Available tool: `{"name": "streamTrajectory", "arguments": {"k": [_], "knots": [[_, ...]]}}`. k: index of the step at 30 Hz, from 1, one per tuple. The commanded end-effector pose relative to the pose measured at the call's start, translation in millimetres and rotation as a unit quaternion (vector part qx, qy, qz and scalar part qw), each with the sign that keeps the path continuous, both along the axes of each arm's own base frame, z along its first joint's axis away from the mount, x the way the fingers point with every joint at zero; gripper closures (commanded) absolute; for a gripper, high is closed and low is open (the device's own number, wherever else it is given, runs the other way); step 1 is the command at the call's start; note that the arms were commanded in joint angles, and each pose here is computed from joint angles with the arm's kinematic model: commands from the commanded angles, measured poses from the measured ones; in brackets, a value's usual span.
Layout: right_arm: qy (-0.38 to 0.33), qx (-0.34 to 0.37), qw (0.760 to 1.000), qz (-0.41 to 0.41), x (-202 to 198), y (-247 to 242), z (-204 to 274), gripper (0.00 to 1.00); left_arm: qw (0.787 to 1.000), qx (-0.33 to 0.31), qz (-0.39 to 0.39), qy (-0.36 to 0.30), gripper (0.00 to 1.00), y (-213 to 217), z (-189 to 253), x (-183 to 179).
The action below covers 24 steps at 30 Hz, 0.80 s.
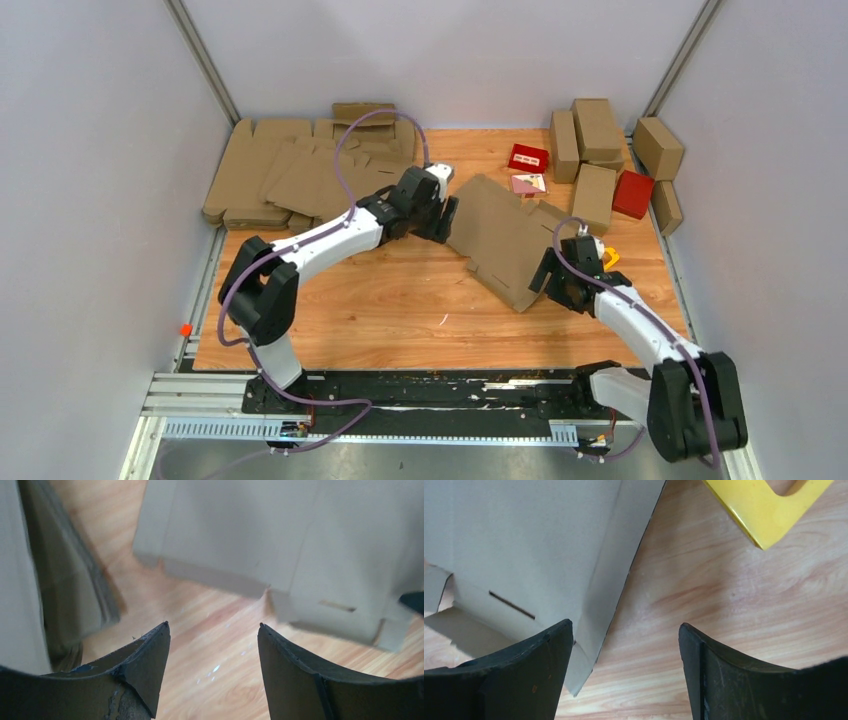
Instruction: Fold the paper box
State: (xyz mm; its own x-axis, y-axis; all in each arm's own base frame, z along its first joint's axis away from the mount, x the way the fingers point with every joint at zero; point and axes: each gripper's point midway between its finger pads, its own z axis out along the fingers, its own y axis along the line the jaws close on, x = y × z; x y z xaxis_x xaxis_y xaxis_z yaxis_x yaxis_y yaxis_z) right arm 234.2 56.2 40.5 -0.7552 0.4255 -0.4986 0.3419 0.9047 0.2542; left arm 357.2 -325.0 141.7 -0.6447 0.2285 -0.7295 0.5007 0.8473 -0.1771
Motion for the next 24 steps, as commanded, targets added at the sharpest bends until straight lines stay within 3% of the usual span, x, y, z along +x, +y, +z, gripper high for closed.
{"name": "streamTrajectory", "arguments": {"k": [1,6,7,8,10,11,12,16,24], "knots": [[-0.034,0.021,0.999,0.01,37.8,7.9,12.0,0.23,0.998,0.011,0.038,-0.052,0.28,35.8,27.6,-8.7],[-0.02,0.054,0.998,0.021,49.8,11.6,-3.7,0.33,0.996,-0.006,0.056,-0.072,0.28,58.8,25.3,-28.5],[-0.018,0.058,0.998,0.024,51.4,11.2,-4.8,0.4,0.994,-0.008,0.063,-0.084,0.28,66.8,25.9,-32.3],[-0.015,0.062,0.997,0.031,52.8,12.2,-4.9,0.55,0.993,-0.009,0.068,-0.095,0.28,72.1,27.5,-34.0],[-0.013,0.061,0.997,0.04,54.3,12.3,-1.5,0.74,0.991,-0.023,0.064,-0.115,0.28,77.8,32.9,-40.6],[-0.017,0.057,0.997,0.042,55.6,11.4,2.1,0.92,0.99,-0.037,0.056,-0.124,0.28,77.3,37.8,-44.6],[-0.021,0.051,0.998,0.042,56.6,9.5,6.1,0.99,0.989,-0.055,0.044,-0.13,0.27,75.0,41.9,-50.1],[-0.05,0.029,0.998,0.032,56.6,0.1,28.5,1.0,0.981,-0.118,0.008,-0.152,0.26,65.1,56.8,-65.8],[-0.156,0.029,0.986,0.052,48.5,0.5,108.2,1.0,0.978,-0.137,0.032,-0.154,0.21,76.0,44.9,-67.2]]}}
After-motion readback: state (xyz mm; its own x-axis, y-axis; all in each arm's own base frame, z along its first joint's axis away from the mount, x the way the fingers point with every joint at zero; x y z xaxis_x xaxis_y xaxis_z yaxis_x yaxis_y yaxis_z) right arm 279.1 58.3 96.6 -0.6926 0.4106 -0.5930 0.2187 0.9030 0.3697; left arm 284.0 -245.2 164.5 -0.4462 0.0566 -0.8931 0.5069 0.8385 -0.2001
